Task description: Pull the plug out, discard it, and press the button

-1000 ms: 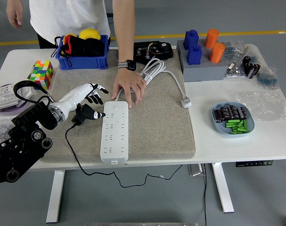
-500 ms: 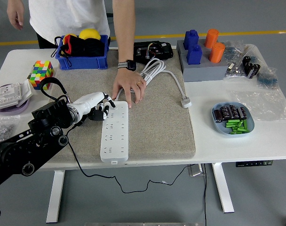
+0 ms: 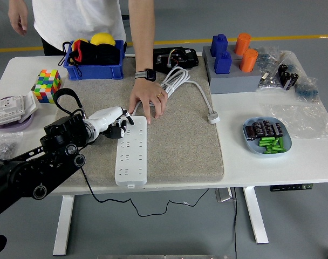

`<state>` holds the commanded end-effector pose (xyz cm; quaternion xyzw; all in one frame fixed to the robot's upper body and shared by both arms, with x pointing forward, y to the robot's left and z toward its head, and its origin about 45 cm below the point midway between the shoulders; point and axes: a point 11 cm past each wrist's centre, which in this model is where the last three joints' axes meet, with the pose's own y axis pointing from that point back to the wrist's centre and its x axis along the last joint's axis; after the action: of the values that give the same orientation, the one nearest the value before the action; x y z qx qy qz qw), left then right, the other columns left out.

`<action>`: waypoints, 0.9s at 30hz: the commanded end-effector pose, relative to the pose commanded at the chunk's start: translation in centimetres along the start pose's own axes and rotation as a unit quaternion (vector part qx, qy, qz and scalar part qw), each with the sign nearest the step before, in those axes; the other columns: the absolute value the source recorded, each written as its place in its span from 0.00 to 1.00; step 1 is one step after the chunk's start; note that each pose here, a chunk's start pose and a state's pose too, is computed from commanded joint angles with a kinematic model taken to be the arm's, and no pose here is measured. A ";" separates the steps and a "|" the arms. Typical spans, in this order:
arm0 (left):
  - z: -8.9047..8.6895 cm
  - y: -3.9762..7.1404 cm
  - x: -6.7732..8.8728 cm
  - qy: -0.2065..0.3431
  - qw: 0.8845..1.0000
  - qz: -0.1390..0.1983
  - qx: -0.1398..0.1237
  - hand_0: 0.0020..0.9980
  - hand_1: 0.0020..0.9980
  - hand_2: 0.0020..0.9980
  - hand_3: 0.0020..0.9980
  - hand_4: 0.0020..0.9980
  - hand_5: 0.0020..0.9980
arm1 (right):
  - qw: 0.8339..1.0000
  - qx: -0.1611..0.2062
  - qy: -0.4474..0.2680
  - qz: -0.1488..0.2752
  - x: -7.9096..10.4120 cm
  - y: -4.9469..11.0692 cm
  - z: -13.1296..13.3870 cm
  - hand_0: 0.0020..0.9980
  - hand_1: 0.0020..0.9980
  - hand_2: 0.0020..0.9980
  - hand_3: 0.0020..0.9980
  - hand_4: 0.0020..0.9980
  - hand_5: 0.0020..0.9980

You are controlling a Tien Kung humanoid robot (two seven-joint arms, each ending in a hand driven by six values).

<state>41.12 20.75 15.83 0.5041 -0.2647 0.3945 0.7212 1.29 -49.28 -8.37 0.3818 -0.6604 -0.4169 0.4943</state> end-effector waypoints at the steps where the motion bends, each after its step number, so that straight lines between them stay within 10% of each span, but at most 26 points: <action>1: 0.0 -0.1 0.0 0.000 1.000 0.000 0.001 0.06 0.01 0.16 0.68 0.04 0.00 | 1.000 0.000 0.000 0.000 0.0 0.0 0.0 0.73 0.68 0.66 0.63 0.74 0.60; 27: 1.1 -0.7 -0.2 0.004 1.000 0.010 -0.014 0.06 0.01 0.15 0.67 0.04 0.00 | 1.000 0.003 -0.003 -0.002 -0.2 0.0 -0.3 0.73 0.68 0.66 0.63 0.75 0.60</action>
<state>41.59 19.54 15.66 0.4899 -0.2720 0.4000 0.7252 1.61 -49.15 -8.41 0.3828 -0.6625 -0.4174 0.4903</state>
